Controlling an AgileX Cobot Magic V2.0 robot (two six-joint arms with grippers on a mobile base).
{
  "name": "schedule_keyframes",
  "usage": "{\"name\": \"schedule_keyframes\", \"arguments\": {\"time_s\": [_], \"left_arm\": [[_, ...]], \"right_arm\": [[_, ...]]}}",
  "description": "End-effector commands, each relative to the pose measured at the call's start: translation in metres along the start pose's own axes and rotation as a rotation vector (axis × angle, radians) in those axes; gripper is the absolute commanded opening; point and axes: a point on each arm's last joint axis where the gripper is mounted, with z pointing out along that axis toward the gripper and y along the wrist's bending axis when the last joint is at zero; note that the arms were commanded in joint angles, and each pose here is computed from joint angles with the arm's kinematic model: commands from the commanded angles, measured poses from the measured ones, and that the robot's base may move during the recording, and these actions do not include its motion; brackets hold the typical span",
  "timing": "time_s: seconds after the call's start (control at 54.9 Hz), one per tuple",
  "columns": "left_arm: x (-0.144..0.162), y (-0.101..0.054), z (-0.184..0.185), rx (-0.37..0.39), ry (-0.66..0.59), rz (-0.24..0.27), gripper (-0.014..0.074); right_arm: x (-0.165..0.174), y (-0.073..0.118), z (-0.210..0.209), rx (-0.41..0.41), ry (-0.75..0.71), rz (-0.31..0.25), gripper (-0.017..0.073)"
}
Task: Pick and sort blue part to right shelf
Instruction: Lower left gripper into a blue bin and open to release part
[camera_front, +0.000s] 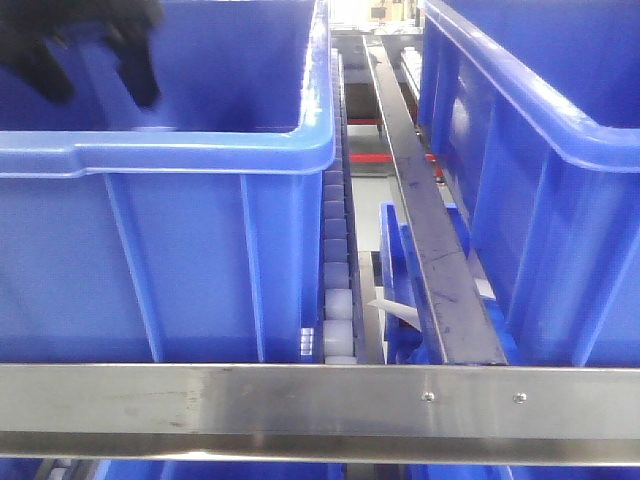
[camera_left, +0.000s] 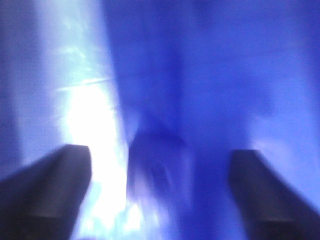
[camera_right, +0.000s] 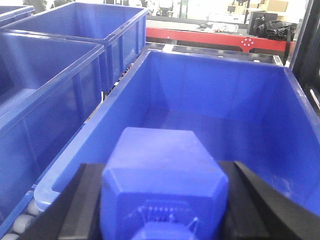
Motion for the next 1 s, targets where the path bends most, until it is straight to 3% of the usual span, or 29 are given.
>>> {"name": "schedule_keyframes", "arguments": {"time_s": [0.0, 0.182, 0.419, 0.729, 0.984], "left_arm": [[0.001, -0.004, -0.048, 0.031, -0.199, 0.019, 0.0426], [0.040, 0.002, -0.092, 0.055, -0.366, 0.023, 0.0306], [0.100, 0.015, -0.132, 0.016, -0.492, 0.091, 0.0120], [0.171, 0.026, -0.173, 0.013, -0.684, 0.107, 0.0127], [0.218, 0.036, -0.201, -0.014, -0.852, 0.123, 0.0127]], "right_arm": [[-0.016, 0.001, -0.002, -0.009, -0.105, -0.025, 0.0248], [-0.015, 0.000, -0.002, -0.005, -0.088, -0.024, 0.0248], [-0.009, -0.001, 0.001, 0.012, -0.005, -0.024, 0.0246], [-0.037, 0.007, 0.056, 0.021, 0.199, 0.055, 0.0246], [-0.073, 0.018, 0.127, 0.044, 0.421, 0.073, 0.0246]]}}
